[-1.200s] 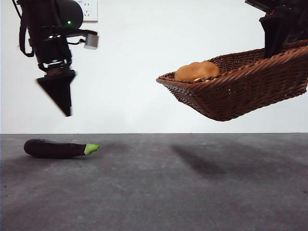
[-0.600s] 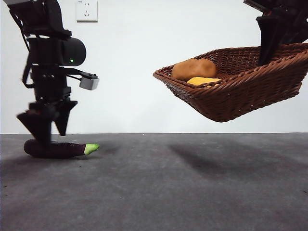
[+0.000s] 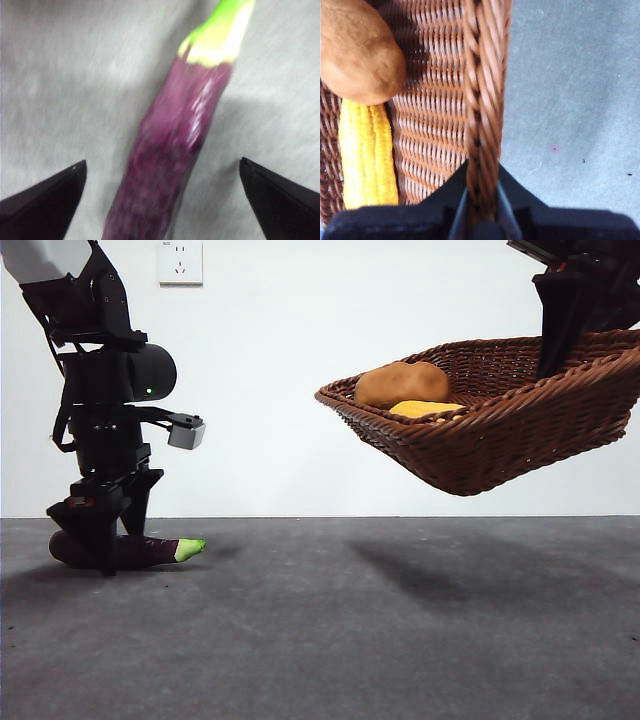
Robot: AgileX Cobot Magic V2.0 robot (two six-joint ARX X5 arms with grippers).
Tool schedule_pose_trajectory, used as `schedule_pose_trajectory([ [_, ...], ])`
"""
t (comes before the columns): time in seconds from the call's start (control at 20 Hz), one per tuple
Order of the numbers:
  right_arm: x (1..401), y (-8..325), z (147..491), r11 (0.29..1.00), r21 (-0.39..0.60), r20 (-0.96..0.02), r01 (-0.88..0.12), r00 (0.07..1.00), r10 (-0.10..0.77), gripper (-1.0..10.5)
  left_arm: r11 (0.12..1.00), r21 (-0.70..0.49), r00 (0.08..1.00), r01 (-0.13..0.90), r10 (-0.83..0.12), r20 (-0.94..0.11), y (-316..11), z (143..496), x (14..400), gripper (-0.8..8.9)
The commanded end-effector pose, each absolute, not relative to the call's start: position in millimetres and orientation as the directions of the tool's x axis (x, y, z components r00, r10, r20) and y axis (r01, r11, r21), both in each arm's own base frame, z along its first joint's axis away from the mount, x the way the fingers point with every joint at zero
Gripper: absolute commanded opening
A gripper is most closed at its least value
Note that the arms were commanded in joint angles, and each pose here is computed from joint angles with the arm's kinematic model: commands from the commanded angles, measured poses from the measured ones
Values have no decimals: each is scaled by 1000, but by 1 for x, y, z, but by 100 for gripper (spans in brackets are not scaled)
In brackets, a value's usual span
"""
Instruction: Help me put the vegetables on the table into the basket
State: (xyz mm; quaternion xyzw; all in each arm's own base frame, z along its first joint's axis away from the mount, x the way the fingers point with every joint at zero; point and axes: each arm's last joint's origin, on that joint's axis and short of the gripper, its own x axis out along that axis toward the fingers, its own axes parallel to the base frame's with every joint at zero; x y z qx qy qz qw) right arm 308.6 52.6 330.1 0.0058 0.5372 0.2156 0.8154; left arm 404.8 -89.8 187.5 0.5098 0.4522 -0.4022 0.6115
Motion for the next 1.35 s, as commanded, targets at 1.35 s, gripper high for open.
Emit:
schedule_pose_trajectory([
  [1.35,307,55,331,909,349,-858,-227,313,408,-16,758,-469,196,452,-598,-777,-128,341,376,-5],
])
